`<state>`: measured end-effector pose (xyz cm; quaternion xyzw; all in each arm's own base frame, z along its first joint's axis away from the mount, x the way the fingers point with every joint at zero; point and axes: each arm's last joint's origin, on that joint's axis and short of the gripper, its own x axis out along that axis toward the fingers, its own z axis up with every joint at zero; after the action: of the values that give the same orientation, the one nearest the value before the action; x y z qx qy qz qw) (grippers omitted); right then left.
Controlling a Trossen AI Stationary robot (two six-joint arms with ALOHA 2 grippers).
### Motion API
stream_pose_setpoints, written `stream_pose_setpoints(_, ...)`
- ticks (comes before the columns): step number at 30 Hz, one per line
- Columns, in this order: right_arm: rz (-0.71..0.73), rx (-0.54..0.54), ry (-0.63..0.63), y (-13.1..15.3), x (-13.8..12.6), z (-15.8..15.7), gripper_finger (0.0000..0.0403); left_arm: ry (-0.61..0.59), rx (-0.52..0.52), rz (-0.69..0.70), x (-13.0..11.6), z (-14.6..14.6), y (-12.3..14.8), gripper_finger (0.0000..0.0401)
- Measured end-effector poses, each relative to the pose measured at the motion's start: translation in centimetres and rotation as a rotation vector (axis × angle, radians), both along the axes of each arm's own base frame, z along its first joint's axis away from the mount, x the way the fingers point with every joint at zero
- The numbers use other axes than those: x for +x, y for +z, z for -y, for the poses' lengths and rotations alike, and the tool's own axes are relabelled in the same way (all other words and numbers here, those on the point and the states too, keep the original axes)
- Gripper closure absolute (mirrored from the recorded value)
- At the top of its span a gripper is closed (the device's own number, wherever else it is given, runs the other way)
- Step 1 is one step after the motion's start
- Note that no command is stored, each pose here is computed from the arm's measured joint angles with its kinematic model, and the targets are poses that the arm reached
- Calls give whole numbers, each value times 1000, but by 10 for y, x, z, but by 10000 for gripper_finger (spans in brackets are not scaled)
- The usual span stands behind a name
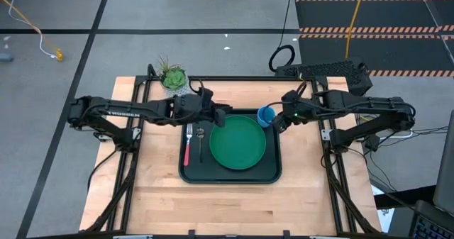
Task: Pick and place plate/cup/fork/spoon on tray
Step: Adjust the green plate on the dark green serving tray
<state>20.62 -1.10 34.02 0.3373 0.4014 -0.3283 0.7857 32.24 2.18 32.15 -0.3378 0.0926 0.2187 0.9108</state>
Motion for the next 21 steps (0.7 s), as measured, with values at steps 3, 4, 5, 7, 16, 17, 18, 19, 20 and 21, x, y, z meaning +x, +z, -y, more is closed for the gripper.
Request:
stream_pose_setpoints(3, -48, 54, -21, -7, 4, -1, 236, -94, 103, 78, 4, 1, 11, 302)
stream_pose_setpoints(4, -69, 68, -18, -9, 5, -2, 236, -124, 148, 100, 4, 2, 14, 302)
stream_pose_setpoints(5, -86, 76, -14, -12, 6, -3, 236, -154, 199, 117, 5, 3, 17, 302)
stream_pose_setpoints(7, -115, 78, -1, -19, 9, -6, 236, -218, 317, 138, 6, 4, 22, 302)
stream_pose_setpoints(16, -169, 215, 16, -54, 0, -31, 236, -361, 430, 282, 3, 13, 39, 302)
stream_pose_setpoints(17, -172, 220, 15, -58, -2, -33, 236, -362, 414, 297, 0, 14, 42, 302)
stream_pose_setpoints(18, -175, 226, 12, -62, -4, -36, 236, -361, 402, 309, -1, 16, 44, 302)
stream_pose_setpoints(19, -176, 231, 8, -67, -5, -38, 236, -352, 386, 335, -3, 18, 47, 302)
stream_pose_setpoints(20, -173, 237, 4, -72, -7, -41, 236, -340, 361, 359, -4, 20, 50, 302)
stream_pose_setpoints(21, -169, 244, 1, -78, -7, -43, 236, -331, 328, 380, -5, 22, 53, 302)
